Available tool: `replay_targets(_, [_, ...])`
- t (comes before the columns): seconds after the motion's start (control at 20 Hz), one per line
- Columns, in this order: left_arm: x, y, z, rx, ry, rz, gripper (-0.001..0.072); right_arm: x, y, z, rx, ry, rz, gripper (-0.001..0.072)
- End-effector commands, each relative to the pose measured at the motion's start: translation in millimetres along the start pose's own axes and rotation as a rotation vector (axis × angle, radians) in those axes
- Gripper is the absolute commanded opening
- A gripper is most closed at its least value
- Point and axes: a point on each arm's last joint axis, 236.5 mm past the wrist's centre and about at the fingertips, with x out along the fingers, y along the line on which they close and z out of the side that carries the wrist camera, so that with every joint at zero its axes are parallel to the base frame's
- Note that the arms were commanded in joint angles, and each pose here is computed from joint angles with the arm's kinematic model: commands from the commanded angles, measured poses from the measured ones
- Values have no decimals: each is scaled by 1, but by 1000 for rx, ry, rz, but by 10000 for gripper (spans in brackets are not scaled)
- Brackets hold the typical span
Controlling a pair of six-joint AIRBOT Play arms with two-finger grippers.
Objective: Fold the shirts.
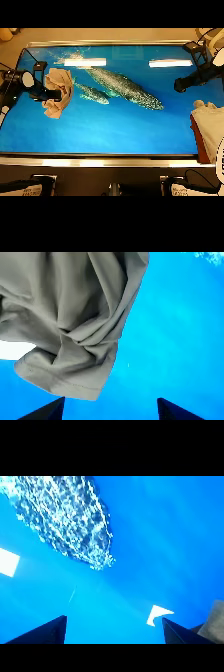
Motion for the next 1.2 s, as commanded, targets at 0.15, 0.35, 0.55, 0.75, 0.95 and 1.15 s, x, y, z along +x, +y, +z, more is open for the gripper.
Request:
replay_targets(0.15, [36, 68, 46, -480, -97, 30, 720, 4, 13, 17, 4, -65, 60, 620])
replay_targets(0.35, [45, 102, 42, -615, -90, 45, 720, 4, 15, 14, -20, -55, 66, 619])
replay_targets(0.55, [67, 107, 38, -625, -61, 54, 720, 4, 15, 14, -20, -55, 66, 619])
replay_targets(0.75, [92, 81, 61, -694, -103, -83, 720, 4, 15, 14, -19, -55, 67, 619])
replay_targets(0.95, [121, 34, 65, -694, -47, -267, 720, 4, 16, 14, -17, -55, 70, 619])
replay_targets(1.15, [124, 20, 58, -679, 2, -310, 141, 4, 20, 10, -21, -38, 88, 619])
